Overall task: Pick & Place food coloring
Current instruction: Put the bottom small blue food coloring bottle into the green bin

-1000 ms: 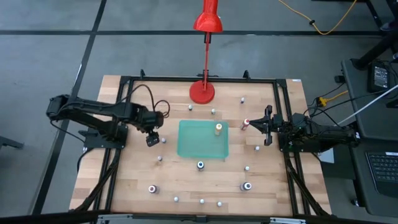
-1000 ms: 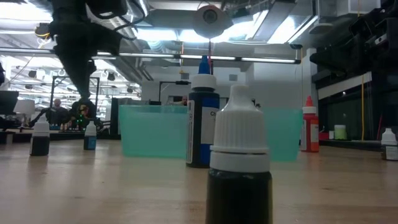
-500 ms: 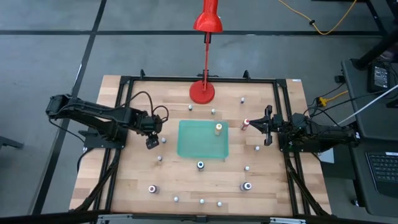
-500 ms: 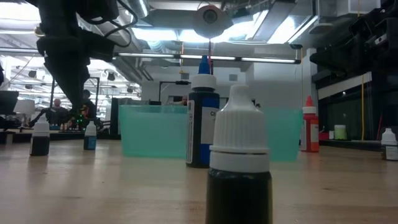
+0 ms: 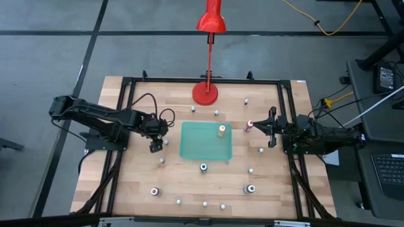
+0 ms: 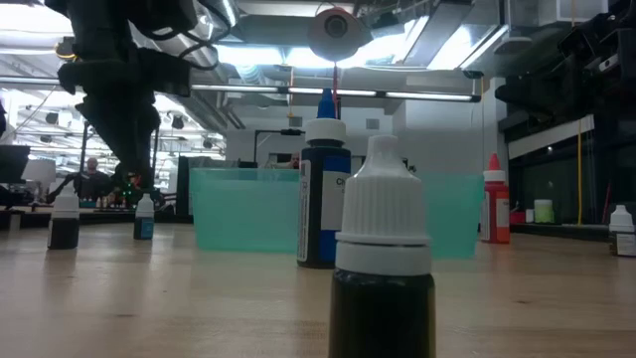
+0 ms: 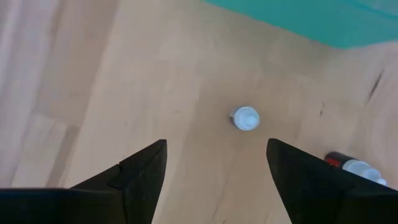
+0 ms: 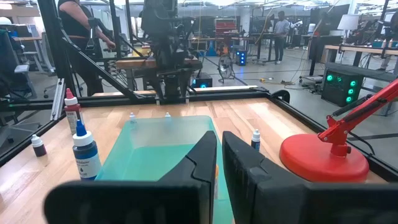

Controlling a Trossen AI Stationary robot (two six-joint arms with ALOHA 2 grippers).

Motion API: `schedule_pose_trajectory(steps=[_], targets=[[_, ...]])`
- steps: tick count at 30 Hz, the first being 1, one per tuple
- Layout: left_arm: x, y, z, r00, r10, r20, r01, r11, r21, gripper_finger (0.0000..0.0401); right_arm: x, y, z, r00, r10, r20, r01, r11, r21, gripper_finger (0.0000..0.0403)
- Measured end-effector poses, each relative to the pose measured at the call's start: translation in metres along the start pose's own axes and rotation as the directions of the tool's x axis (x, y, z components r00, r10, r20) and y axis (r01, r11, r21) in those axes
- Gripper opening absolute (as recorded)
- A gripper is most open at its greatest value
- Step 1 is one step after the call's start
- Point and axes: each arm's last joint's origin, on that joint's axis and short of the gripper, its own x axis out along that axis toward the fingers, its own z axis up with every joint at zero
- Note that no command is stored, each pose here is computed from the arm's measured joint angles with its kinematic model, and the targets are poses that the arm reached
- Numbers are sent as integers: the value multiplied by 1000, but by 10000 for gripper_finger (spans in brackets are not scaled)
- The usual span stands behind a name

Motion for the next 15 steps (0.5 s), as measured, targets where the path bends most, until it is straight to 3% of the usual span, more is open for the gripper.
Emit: schedule_pose_trajectory(steps=[5,15], targets=[[13,-9,5,1000,-11,-7,12,995,96,272,0,0,0,1000,0,0,0,1000,0,31],[38,-18,11,998,-24,-55,34,983,182,272,0,0,0,1000,0,-1,0,1000,0,31]])
